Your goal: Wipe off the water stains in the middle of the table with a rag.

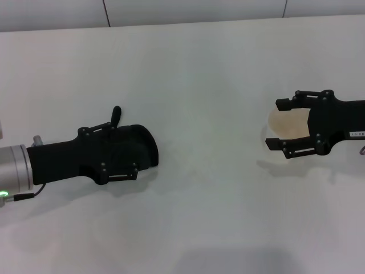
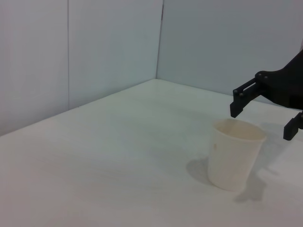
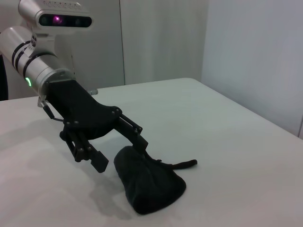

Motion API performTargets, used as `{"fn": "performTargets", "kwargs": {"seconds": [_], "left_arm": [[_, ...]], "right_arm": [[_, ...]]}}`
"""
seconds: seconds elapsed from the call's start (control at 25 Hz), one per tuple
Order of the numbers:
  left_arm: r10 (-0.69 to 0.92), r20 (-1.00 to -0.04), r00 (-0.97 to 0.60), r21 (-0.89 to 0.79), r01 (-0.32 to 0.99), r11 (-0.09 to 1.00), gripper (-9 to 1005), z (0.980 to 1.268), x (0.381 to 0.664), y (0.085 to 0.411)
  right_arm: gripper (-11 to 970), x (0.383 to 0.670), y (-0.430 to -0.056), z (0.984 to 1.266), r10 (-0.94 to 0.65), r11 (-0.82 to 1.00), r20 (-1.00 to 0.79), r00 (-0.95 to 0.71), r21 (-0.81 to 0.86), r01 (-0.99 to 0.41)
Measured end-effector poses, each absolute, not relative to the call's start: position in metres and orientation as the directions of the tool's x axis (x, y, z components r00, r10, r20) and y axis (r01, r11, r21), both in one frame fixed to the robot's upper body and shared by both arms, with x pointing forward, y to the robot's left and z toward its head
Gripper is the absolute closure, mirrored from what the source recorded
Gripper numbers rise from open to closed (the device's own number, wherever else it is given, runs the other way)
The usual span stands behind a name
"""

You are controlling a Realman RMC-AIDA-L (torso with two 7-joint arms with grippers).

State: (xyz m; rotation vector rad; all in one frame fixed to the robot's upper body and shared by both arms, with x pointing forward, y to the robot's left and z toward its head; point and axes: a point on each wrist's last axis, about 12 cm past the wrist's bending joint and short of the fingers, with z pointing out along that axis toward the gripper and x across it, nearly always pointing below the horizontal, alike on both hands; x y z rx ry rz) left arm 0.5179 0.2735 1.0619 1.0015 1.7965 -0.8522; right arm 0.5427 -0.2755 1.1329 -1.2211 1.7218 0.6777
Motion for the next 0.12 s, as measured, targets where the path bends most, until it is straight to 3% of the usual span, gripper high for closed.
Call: {"fn": "performTargets", "kwargs": {"seconds": [0.12], "left_arm": [[0.279, -0.919, -0.28, -0.138, 0.888, 0.439, 121, 1.063, 0.5183, 0.2739]], "right_arm": [[90, 0.5427, -0.276, 1.1332, -0.441, 0.365, -0.89, -0.116, -0.059, -0.929]]}}
